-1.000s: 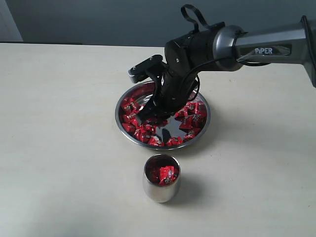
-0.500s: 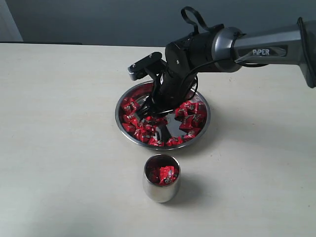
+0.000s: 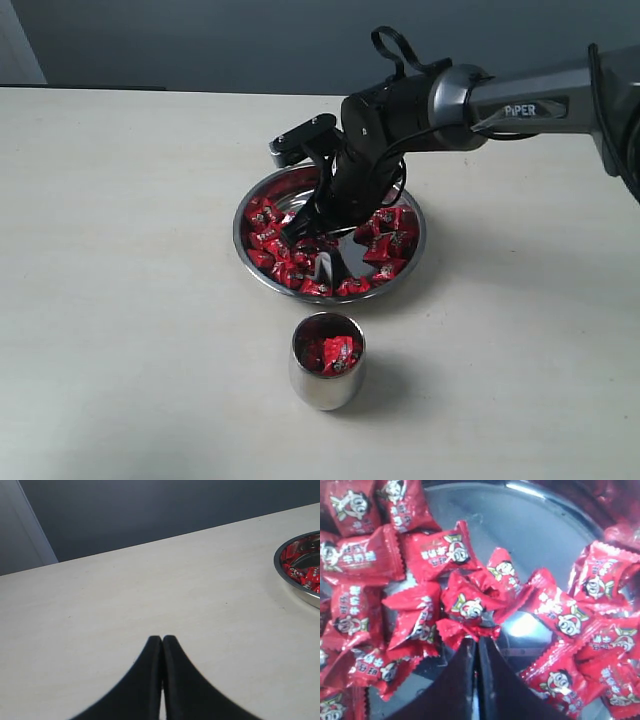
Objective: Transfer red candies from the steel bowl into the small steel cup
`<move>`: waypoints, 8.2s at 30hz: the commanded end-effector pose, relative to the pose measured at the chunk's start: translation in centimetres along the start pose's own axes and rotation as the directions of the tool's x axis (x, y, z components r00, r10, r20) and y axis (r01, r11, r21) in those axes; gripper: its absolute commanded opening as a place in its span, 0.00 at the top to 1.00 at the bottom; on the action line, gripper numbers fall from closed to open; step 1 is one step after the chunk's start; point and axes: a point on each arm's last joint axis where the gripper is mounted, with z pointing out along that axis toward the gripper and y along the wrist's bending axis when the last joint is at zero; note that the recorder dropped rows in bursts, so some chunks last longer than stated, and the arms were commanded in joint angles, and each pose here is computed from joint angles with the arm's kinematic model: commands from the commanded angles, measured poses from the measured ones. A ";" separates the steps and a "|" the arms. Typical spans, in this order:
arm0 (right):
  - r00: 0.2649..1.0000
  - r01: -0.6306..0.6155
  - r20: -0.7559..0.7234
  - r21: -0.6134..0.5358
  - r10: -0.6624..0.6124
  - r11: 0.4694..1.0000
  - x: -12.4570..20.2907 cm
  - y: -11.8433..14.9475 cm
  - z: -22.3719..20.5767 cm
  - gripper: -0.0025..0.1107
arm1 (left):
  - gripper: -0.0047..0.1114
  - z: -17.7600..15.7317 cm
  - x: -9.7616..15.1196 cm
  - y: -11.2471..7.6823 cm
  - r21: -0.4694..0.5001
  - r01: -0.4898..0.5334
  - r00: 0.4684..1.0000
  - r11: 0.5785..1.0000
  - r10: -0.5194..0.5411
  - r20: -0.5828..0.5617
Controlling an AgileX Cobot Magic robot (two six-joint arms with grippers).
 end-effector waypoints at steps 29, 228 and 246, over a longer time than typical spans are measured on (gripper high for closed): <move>0.984 0.083 -0.138 -0.213 -0.114 0.973 8.5 7.5 -12.5 0.98 | 0.96 0.0 -0.1 0.0 0.000 0.006 1.000 1.000 -0.006 0.012; 0.998 -0.010 0.067 0.095 0.004 0.995 -3.1 0.8 0.7 0.54 | 0.96 0.0 -0.1 0.0 0.000 0.006 1.000 1.000 -0.006 0.012; 0.998 -0.039 0.061 0.078 0.034 0.996 -3.0 0.6 0.9 0.98 | 0.96 0.0 -0.1 0.0 0.000 0.006 1.000 1.000 -0.006 0.012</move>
